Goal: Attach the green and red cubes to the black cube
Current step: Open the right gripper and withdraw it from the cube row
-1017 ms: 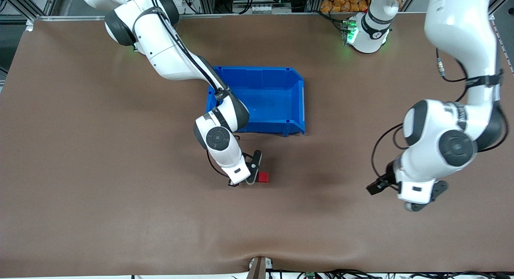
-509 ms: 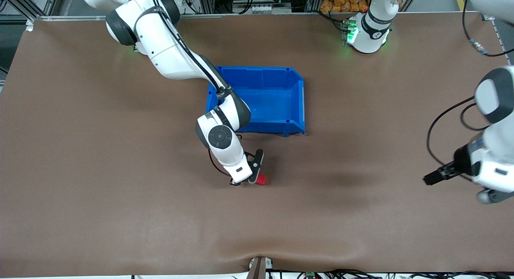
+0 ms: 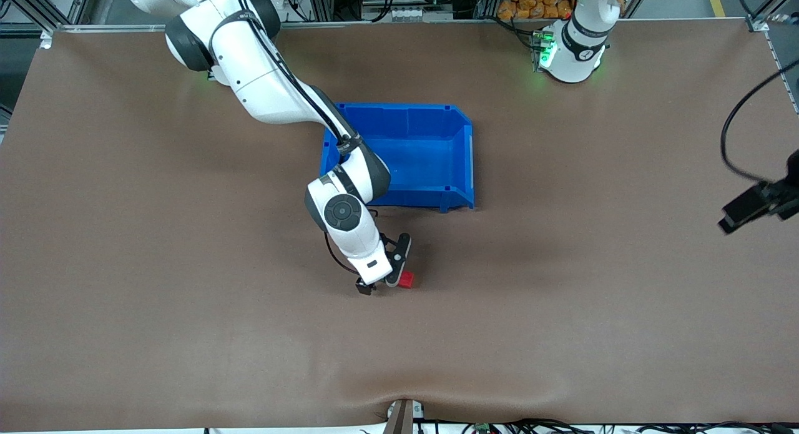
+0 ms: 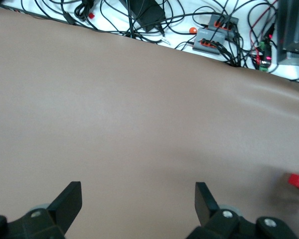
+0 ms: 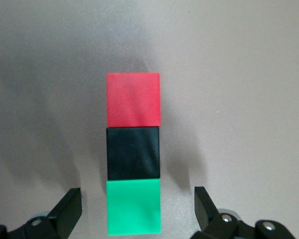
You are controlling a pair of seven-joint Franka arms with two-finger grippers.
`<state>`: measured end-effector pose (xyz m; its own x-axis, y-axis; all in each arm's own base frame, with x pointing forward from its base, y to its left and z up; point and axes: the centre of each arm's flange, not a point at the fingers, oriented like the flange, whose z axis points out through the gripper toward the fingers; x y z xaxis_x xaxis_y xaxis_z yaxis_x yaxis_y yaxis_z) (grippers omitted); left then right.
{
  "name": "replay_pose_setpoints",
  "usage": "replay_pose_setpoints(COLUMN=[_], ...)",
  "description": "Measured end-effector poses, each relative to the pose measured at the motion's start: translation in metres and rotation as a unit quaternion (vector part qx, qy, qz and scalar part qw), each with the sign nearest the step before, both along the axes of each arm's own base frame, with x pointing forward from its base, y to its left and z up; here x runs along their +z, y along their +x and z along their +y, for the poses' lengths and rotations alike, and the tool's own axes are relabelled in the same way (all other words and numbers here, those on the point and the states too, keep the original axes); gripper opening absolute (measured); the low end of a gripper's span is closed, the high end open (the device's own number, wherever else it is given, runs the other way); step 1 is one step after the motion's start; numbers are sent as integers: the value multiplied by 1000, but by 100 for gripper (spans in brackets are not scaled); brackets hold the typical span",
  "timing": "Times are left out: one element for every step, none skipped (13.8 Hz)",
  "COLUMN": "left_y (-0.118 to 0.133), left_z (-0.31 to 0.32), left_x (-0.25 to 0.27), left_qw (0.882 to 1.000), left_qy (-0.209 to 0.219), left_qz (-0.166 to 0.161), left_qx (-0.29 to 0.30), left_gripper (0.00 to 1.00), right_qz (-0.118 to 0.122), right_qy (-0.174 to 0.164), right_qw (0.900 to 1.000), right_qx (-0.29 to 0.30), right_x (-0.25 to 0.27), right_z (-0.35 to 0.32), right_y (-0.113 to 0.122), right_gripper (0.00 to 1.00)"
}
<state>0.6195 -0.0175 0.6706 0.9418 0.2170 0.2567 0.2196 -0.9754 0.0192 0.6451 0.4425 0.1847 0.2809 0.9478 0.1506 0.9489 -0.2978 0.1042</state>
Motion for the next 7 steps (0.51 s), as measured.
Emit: replay_pose_setpoints(left_y=[-13,-25,-34,-41,-44,-42,-38], left_z=[-3,-7,-10,-11,-9,-3,8], left_x=[17,32,42,46,42,31,19], left_qw=[1000,1000,999,999,999,999,999], left_qy=[-6,-19,-27,-29,-29,-29,-32], left_qz=[-3,-8,-11,-5,8,22,35], left_qx=[-7,-12,-15,-16,-18,-20,-17], left_gripper=[100,100,100,100,100,100,100], right_qz=[-3,-6,-6,-5,-2,4,16], right_qy=[0,0,0,-2,-4,-7,-13], right_qw=[1000,1000,1000,1000,1000,1000,999], right_qx=[-3,-6,-9,-14,-19,-25,-32], right_x=[3,7,11,15,22,31,43], right_z=[-1,-4,-7,-13,-20,-28,-39], right_y=[2,5,7,9,11,14,17], right_gripper=[100,100,100,100,100,100,100])
